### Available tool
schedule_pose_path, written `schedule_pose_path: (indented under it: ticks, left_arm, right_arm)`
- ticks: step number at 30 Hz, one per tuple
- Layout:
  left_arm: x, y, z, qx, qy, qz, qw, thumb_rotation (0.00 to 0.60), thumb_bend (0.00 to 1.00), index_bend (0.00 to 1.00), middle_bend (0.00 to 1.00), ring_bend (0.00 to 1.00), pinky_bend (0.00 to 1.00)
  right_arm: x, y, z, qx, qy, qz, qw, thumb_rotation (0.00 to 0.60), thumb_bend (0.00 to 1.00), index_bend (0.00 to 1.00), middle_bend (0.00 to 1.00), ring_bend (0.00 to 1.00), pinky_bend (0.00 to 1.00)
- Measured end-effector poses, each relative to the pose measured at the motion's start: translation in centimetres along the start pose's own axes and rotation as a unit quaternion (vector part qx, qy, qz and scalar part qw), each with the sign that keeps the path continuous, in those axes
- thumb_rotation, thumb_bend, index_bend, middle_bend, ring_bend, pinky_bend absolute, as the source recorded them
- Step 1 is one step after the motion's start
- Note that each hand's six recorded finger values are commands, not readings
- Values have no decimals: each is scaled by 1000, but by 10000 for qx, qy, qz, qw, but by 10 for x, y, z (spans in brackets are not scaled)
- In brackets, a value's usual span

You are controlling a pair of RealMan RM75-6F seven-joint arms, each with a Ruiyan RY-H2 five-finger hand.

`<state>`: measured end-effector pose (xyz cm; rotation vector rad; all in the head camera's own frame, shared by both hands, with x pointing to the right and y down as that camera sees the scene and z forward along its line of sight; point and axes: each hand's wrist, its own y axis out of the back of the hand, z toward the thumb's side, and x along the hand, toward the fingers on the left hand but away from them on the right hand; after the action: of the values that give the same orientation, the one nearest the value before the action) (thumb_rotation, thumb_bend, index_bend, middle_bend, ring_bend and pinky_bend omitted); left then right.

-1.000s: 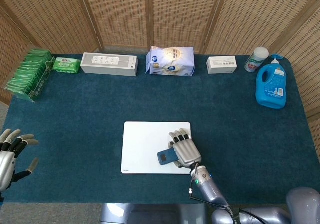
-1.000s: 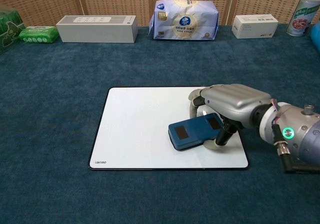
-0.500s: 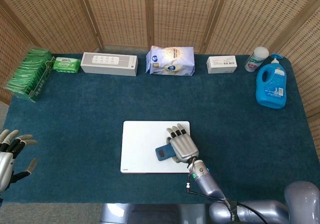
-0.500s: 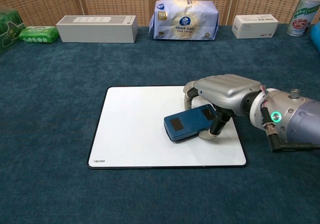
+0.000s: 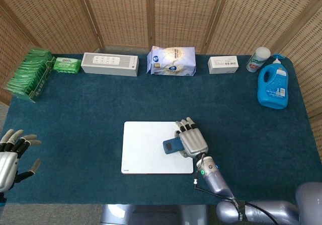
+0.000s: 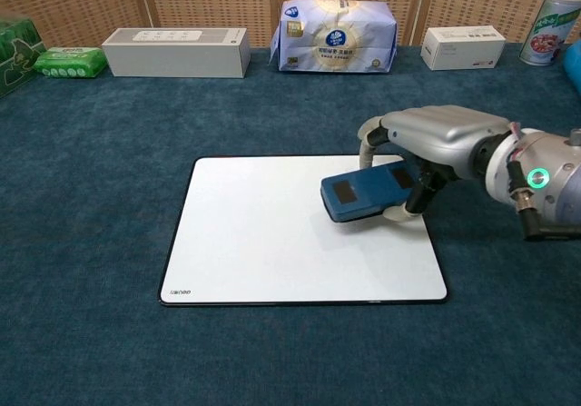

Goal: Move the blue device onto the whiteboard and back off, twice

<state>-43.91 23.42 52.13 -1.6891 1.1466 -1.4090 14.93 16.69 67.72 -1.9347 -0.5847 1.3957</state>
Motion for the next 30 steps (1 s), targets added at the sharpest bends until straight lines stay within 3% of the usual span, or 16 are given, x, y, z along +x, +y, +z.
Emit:
schedule_pose_path:
  ticks: [10, 17, 30]
  left_arm:
    - [5, -6, 9, 4, -92, -83, 9999, 600, 416, 327, 279, 127, 27]
    - [7, -11, 14, -11, -132, -165, 9998, 600, 417, 327, 279, 127, 27]
    - [7, -10, 20, -11, -162, -127, 9998, 600, 416, 327, 278, 127, 27]
  right_arm:
    - [23, 13, -58, -312, -683, -238, 9969, 600, 263, 685, 122, 0, 0]
    - [42, 11, -98, -518, -1160, -326, 9914, 600, 260, 677, 116, 0, 0]
    - [57, 11, -122, -580, -1398, -407, 9876, 600, 257, 659, 98, 0, 0]
